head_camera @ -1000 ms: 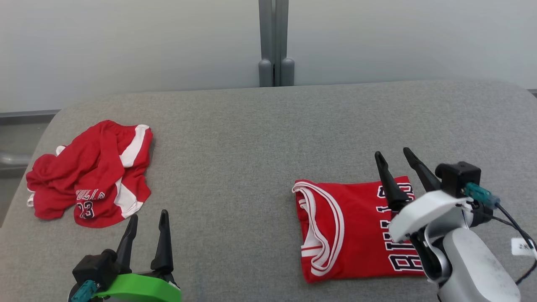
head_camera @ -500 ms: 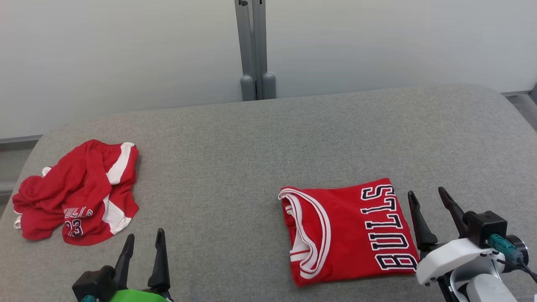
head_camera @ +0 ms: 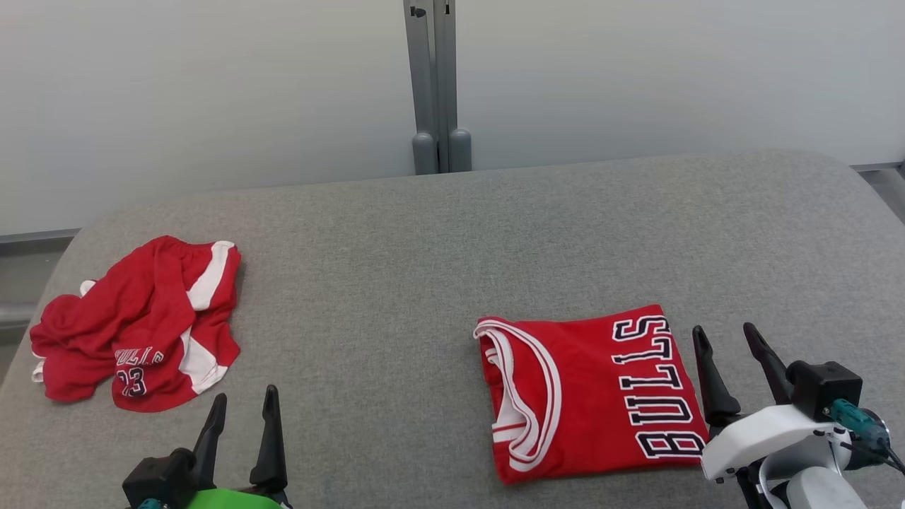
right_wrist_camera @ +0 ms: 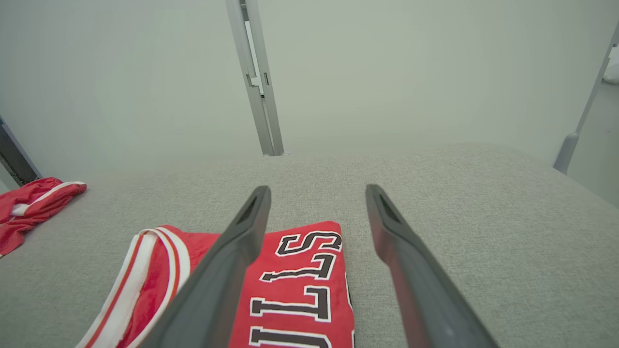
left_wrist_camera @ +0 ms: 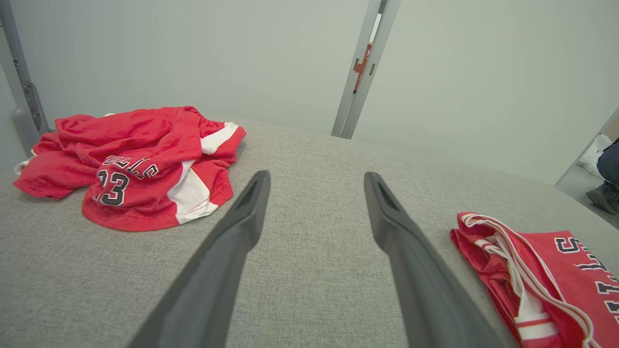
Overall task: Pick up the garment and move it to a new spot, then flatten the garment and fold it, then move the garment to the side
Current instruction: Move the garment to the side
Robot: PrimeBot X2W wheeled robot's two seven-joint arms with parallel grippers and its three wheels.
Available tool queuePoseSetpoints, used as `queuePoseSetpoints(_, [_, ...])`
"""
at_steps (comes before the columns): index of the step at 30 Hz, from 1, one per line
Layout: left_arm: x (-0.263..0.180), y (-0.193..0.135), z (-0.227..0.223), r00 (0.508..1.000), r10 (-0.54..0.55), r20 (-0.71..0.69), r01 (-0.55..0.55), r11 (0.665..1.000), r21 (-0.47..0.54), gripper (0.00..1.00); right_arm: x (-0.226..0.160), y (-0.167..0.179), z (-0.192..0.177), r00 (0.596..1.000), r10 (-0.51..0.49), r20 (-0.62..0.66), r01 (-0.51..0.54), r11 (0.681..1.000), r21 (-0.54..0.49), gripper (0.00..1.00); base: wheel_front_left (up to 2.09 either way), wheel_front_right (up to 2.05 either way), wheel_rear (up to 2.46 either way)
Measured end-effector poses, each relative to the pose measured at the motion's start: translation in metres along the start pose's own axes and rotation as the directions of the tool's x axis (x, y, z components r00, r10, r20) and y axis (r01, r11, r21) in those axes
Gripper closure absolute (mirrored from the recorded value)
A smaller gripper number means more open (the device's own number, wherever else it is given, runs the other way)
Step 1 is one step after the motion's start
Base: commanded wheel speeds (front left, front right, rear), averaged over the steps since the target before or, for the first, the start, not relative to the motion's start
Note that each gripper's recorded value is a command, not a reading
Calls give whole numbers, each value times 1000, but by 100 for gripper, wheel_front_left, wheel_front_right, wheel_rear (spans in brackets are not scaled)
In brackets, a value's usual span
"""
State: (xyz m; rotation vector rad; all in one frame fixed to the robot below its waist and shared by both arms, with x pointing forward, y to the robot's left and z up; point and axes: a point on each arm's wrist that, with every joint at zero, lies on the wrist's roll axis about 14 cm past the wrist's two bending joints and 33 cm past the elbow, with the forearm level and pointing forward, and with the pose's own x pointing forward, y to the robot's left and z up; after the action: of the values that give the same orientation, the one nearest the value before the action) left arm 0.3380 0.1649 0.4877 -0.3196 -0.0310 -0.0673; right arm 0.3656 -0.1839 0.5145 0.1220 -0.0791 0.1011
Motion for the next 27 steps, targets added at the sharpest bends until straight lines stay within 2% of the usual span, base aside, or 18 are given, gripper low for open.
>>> queuePoseSetpoints(2, [1, -2, -1, 1000, -6, -2, 6, 1000, 2, 0, 2, -2, -7, 999, -7, -44, 7, 1000, 9, 0, 0, 0, 0])
queuePoseSetpoints(5, [3, -5, -3, 1000, -16, -10, 16, 1000, 9, 0, 11, -2, -28, 977, -4, -211, 17, 998, 58, 0, 0, 0, 0])
queuePoseSetpoints(8, [8, -9, -2, 1000, -30, -8, 30, 999, 16, 0, 24, -4, -45, 920, 8, -393, 13, 999, 49, 0, 0, 0, 0])
queuePoseSetpoints(10, [10, -12, -1, 999, -39, -7, 39, 999, 17, 0, 31, 0, -51, 887, 25, -460, -4, 999, 48, 0, 0, 0, 0])
queuePoseSetpoints(12, [11, -12, -1, 999, -40, -6, 40, 999, 18, 0, 31, -5, -65, 829, 20, -558, -10, 1000, 21, 0, 0, 0, 0])
queuePoseSetpoints(15, [11, -7, 0, 1000, -22, -4, 22, 1000, 18, 0, 22, -11, -93, 719, 2, -695, -19, 1000, -17, 0, 0, 0, 0])
queuePoseSetpoints(17, [10, -3, -1, 1000, -11, -6, 11, 1000, 18, 0, 19, -12, -104, 669, -3, -743, -27, 999, -28, 0, 0, 0, 0])
queuePoseSetpoints(23, [11, 9, -2, 1000, 27, -12, -27, 999, 19, 0, 13, -14, -131, 557, -8, -830, -14, 1000, -19, 0, 0, 0, 0])
queuePoseSetpoints(27, [13, 15, -4, 999, 45, -17, -44, 999, 18, 0, 12, -10, -143, 505, 0, -863, -28, 999, -16, 0, 0, 0, 0])
